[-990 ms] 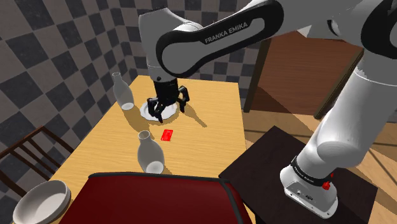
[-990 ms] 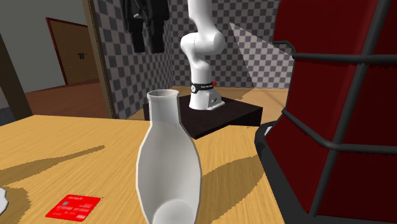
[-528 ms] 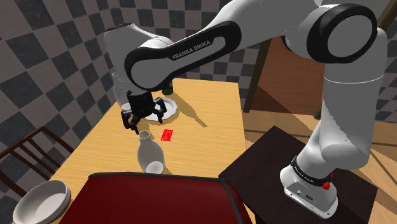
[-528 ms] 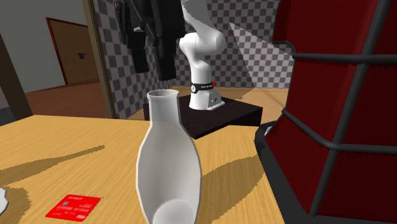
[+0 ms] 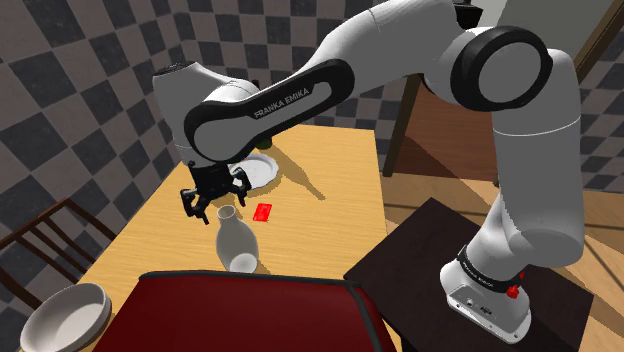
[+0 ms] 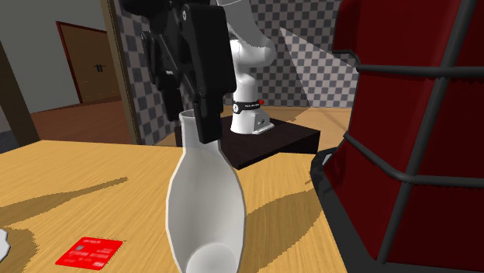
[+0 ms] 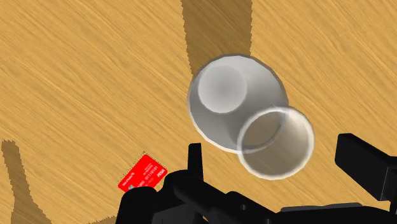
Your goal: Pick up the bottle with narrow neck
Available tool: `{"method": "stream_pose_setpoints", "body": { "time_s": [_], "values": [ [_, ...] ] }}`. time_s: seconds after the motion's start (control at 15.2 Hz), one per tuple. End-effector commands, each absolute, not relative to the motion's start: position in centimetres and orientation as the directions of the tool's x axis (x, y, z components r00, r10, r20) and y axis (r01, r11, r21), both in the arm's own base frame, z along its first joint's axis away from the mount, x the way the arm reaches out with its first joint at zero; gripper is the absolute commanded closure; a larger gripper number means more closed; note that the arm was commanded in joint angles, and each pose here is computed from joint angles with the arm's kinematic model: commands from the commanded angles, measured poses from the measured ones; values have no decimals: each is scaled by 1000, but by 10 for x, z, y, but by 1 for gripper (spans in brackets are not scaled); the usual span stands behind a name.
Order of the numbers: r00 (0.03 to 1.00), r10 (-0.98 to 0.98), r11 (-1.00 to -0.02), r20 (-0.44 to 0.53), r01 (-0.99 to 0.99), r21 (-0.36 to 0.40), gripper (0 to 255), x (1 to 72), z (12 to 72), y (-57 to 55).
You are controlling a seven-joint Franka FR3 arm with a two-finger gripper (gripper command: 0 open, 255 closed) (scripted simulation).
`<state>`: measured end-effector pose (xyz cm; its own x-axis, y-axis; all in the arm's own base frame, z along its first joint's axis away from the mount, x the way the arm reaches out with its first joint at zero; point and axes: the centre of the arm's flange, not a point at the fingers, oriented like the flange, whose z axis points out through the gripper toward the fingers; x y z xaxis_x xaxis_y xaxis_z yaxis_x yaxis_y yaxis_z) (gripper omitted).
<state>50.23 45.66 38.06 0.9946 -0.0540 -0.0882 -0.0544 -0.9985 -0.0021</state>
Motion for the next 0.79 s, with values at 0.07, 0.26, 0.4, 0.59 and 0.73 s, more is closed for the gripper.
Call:
{"method": "stream_pose_setpoints", "body": {
  "time_s": [0.07,0.26,0.4,0.59,0.73],
  "values": [
    [995,-54,-999,-88,-55,-2,0,502,366,456],
    [995,-54,-999,-88,-55,-2,255,503,366,456],
    [995,-54,-999,-88,-55,-2,255,503,366,456],
    [995,-54,-999,-88,-55,-2,255,503,366,456],
    [995,-54,-999,-88,-55,-2,255,502,366,456]
  ]
}}
